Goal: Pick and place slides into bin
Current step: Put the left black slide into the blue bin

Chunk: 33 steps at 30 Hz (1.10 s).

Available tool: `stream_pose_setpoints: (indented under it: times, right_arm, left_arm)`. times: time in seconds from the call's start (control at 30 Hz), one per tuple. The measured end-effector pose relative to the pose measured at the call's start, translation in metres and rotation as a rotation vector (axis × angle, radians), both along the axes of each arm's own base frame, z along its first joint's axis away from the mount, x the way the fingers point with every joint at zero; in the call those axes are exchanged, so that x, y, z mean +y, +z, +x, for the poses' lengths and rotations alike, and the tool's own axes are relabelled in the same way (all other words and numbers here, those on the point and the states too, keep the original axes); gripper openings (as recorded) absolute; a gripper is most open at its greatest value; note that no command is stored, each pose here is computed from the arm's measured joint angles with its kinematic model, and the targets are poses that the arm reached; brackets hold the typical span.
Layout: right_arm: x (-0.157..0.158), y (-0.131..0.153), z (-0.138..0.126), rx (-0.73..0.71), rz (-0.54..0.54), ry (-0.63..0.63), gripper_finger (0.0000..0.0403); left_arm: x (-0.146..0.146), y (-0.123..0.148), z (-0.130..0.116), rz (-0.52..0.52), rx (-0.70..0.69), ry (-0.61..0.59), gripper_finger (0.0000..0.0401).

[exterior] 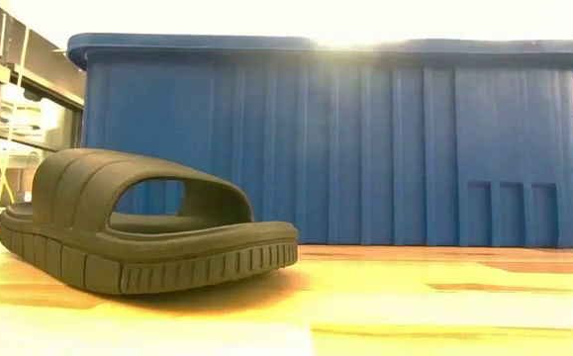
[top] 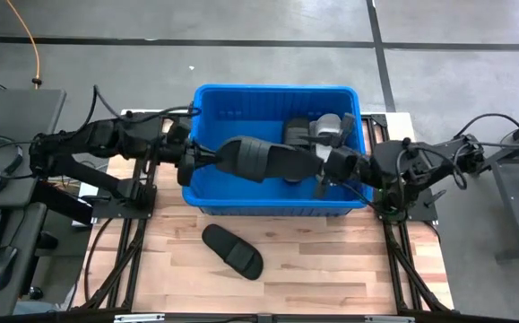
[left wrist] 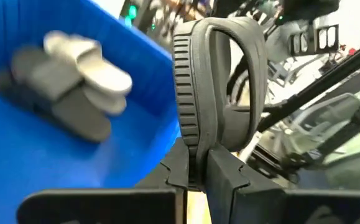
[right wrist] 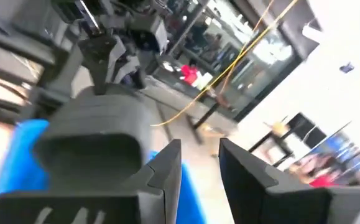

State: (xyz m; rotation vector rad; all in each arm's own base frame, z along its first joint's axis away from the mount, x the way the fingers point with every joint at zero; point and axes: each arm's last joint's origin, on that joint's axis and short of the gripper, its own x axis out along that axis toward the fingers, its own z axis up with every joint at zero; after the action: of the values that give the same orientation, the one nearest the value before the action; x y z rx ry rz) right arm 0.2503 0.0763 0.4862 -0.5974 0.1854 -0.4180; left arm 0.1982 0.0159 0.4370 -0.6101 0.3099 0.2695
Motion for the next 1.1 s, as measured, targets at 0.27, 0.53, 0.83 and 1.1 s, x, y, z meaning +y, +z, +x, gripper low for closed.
stream_pose_setpoints:
  times: [0.27, 0.53, 0.83, 1.1]
  right_arm:
    - [-0.007, 0.001, -0.002, 0.185, -0.302, 0.024, 0.0099]
    - [-0.01, -0.011, 0.003, 0.319, -0.43, 0.16, 0.015]
    - [-0.002, -0.032, 0.029, 0.44, -0.538, 0.215, 0.023]
    - [0.004, -0.047, 0.046, 0.509, -0.583, 0.193, 0.0217]
  left_arm:
    - [0.017, -0.008, 0.004, -0.188, 0.042, 0.033, 0.0016]
    - [0.031, -0.017, 0.018, -0.339, 0.07, 0.0, 0.0024]
    - [0.036, -0.019, 0.027, -0.457, 0.063, -0.112, 0.0019]
    - [0.035, -0.02, 0.027, -0.49, 0.075, -0.126, 0.0023]
